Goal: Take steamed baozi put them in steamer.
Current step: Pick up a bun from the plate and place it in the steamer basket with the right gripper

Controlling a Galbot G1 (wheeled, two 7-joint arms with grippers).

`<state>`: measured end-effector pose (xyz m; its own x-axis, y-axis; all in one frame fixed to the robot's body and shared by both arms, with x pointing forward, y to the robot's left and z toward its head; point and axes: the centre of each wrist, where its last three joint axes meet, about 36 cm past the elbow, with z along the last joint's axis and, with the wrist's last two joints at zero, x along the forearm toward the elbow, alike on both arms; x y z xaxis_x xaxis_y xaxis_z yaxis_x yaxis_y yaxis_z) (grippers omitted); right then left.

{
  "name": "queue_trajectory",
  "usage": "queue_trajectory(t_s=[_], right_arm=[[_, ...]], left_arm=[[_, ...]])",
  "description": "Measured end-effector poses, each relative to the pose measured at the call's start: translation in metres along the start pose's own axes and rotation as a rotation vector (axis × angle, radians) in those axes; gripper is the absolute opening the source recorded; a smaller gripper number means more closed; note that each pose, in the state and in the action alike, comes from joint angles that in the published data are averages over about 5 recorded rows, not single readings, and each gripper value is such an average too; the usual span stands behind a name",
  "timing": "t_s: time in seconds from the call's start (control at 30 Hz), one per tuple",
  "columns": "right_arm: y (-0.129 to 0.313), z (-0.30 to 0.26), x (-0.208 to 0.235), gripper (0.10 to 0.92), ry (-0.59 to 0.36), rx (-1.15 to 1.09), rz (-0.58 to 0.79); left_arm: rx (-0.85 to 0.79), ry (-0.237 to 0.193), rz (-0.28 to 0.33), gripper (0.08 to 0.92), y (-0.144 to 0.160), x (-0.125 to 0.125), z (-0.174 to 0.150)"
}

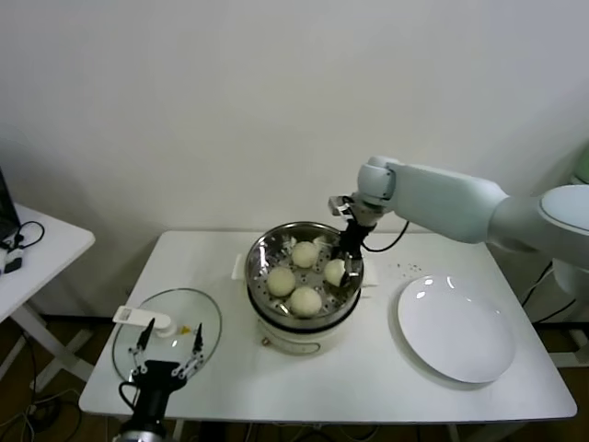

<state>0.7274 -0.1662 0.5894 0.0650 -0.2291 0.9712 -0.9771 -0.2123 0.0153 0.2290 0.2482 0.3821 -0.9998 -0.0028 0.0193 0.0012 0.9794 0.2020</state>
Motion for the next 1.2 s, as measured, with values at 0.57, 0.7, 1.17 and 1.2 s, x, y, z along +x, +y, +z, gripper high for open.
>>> queue_trajectory(t_s=[0.57,0.7,1.17,1.2], right_arm=[[-0.006,-0.005,-0.011,0.809,0.008,0.014,0.002],[-0.006,-0.005,-0.009,0.822,0.000,0.014,-0.002],[-0.001,0.003,0.026,0.823,-0.045,0.007,0.010],[-0.001,0.005,0.029,0.823,-0.052,0.005,0.015]], left_arm=[[0.002,0.003,0.000,0.823,0.000,0.000,0.002],[0.002,0.001,0.000,0.823,0.000,-0.001,0.001],[0.001,-0.003,0.002,0.823,-0.001,-0.002,0.001],[0.000,-0.003,0.002,0.823,-0.001,-0.002,0.001]])
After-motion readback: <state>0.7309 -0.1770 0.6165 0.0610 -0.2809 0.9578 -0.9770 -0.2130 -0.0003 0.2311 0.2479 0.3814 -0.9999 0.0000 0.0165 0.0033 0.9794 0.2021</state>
